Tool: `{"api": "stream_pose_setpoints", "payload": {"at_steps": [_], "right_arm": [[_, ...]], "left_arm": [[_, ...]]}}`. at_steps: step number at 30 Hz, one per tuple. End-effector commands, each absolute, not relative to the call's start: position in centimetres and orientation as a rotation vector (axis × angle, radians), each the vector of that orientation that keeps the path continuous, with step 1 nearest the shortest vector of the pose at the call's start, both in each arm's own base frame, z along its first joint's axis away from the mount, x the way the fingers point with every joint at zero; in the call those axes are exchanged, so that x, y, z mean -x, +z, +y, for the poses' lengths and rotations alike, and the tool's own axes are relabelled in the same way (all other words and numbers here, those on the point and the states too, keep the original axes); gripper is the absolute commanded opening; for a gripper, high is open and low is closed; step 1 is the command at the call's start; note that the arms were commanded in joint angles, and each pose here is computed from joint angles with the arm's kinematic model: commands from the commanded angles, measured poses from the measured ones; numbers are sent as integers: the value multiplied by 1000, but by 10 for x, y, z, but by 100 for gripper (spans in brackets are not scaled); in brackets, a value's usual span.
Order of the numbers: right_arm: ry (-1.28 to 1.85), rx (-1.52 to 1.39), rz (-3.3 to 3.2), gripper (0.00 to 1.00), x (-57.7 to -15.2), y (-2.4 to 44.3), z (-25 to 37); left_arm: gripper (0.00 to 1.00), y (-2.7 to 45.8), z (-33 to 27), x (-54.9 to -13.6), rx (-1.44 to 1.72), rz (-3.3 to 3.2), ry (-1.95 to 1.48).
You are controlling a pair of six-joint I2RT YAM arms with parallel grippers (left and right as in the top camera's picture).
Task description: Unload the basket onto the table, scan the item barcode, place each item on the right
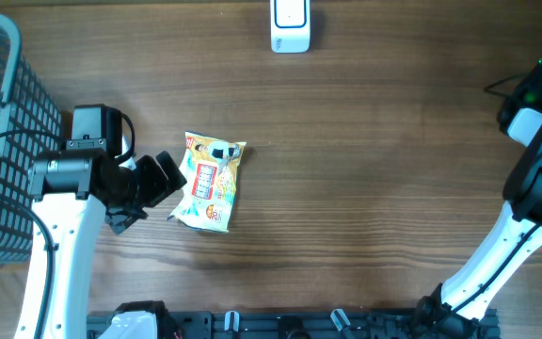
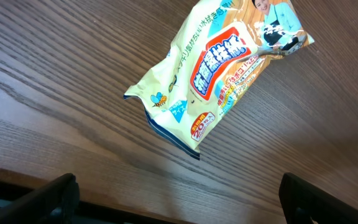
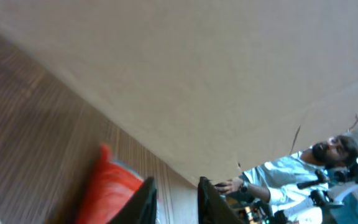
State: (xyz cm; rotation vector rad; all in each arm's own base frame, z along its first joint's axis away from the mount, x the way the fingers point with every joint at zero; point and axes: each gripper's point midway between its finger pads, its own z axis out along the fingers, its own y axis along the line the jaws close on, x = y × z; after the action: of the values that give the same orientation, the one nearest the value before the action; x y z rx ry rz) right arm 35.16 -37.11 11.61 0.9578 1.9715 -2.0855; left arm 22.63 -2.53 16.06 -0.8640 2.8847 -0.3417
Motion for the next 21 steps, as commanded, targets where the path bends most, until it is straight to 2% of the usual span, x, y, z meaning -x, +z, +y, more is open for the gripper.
{"api": "stream_pose_setpoints", "payload": {"at_steps": [1, 3, 9, 21], "right_arm": [[-2026, -910, 1998, 31, -360, 102, -369], [-2014, -891, 2004, 34, -364, 102, -366], [-1953, -785, 2015, 36, -394, 100, -338], [-1761, -545, 1947, 36, -469, 129, -221]], "left_arm": [[100, 161, -27, -226, 869, 2886, -355], [100, 161, -27, -226, 869, 2886, -355], [100, 161, -27, -226, 869, 2886, -355], [100, 161, -27, -226, 869, 2886, -355]]}}
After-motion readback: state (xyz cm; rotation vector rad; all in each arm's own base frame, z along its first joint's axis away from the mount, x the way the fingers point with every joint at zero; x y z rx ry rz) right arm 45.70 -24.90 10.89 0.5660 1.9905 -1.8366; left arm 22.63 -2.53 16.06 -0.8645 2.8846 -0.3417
